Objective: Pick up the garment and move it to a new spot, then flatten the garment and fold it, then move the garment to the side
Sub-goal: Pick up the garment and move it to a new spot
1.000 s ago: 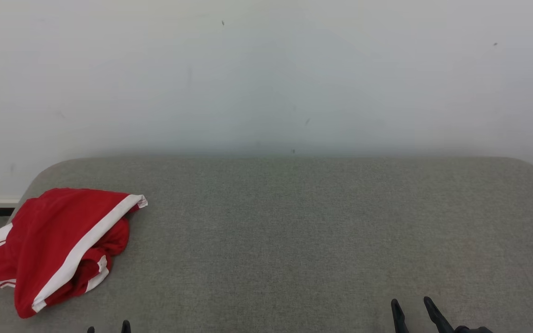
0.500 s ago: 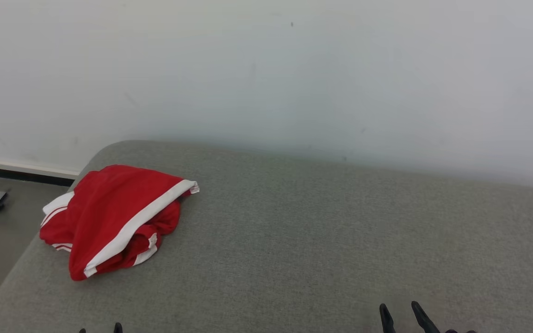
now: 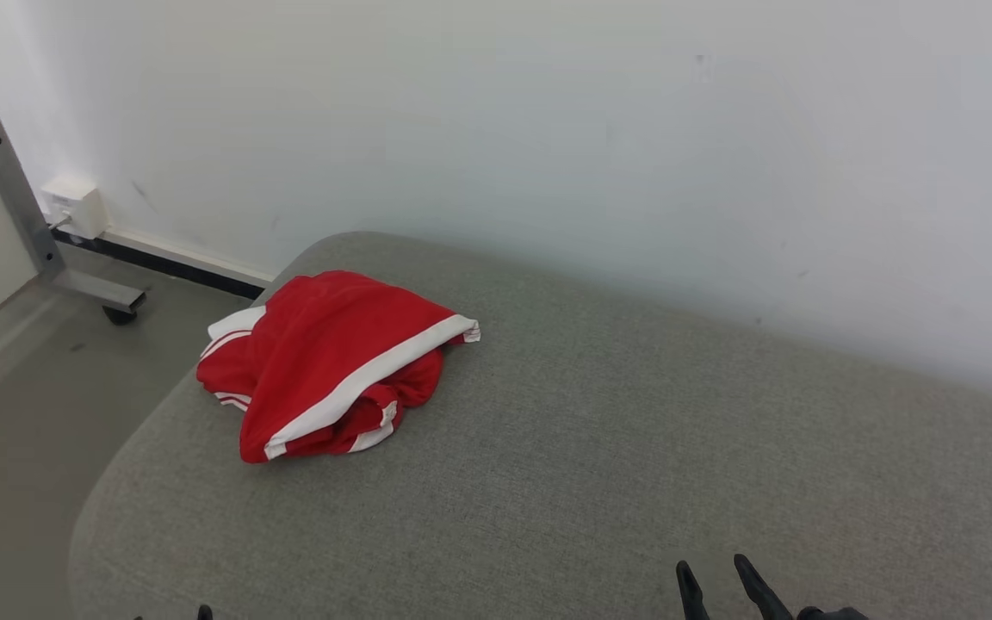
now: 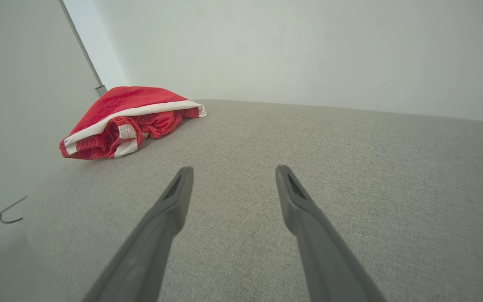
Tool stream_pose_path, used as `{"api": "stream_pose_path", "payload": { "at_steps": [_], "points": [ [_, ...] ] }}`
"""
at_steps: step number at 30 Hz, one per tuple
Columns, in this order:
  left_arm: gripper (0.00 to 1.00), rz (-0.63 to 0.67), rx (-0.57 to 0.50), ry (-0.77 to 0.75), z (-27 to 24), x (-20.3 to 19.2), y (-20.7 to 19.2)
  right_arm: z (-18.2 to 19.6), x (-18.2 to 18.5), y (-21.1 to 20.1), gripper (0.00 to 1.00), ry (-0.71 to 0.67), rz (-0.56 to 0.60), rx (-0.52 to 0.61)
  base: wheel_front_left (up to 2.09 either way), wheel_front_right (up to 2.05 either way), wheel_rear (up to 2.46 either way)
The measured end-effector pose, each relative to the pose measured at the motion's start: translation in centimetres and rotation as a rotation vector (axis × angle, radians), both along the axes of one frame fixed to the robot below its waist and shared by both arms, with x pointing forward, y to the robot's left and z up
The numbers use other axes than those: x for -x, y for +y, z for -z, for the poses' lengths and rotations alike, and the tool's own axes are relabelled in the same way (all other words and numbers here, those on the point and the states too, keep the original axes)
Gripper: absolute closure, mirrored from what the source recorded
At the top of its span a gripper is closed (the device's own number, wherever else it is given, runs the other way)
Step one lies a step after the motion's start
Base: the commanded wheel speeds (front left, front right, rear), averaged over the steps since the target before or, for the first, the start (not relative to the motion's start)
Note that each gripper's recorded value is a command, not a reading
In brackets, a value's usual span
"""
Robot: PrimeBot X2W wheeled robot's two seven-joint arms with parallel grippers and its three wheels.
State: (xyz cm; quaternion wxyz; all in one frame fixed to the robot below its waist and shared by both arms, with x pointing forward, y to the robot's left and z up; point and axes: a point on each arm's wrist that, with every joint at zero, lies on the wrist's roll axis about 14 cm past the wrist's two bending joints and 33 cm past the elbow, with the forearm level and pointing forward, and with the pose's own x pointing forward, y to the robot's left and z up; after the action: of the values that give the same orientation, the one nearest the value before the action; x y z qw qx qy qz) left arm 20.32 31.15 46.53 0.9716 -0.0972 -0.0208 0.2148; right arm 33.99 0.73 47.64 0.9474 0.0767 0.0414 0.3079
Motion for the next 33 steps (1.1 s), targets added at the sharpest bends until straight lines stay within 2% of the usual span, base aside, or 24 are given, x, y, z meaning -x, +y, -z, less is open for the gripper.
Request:
{"api": "stream_pose_path", "payload": {
  "at_steps": [9, 20, 25, 33],
  "points": [
    [0.00, -0.070, 0.014, 0.033, 0.7, 1.6, 1.2, 0.6, -0.6, 2.9, 0.00, 0.023, -0.083, 0.000, 0.00, 0.00, 0.00],
    [0.00, -0.090, 0.039, 0.048, 1.4, 1.8, 1.3, 1.2, -0.8, 3.8, 0.00, 0.041, -0.110, 0.004, 0.00, 0.00, 0.00],
    [0.00, -0.025, 0.040, 0.091, 1.2, -0.1, 1.3, 1.3, -1.0, 3.6, 0.00, 0.042, -0.101, 0.003, 0.00, 0.00, 0.00],
    [0.00, 0.061, 0.071, 0.114, -2.4, -5.9, 3.1, 0.9, -2.4, 3.6, 0.00, 0.015, -0.127, 0.035, 0.00, 0.00, 0.00]
  ]
}}
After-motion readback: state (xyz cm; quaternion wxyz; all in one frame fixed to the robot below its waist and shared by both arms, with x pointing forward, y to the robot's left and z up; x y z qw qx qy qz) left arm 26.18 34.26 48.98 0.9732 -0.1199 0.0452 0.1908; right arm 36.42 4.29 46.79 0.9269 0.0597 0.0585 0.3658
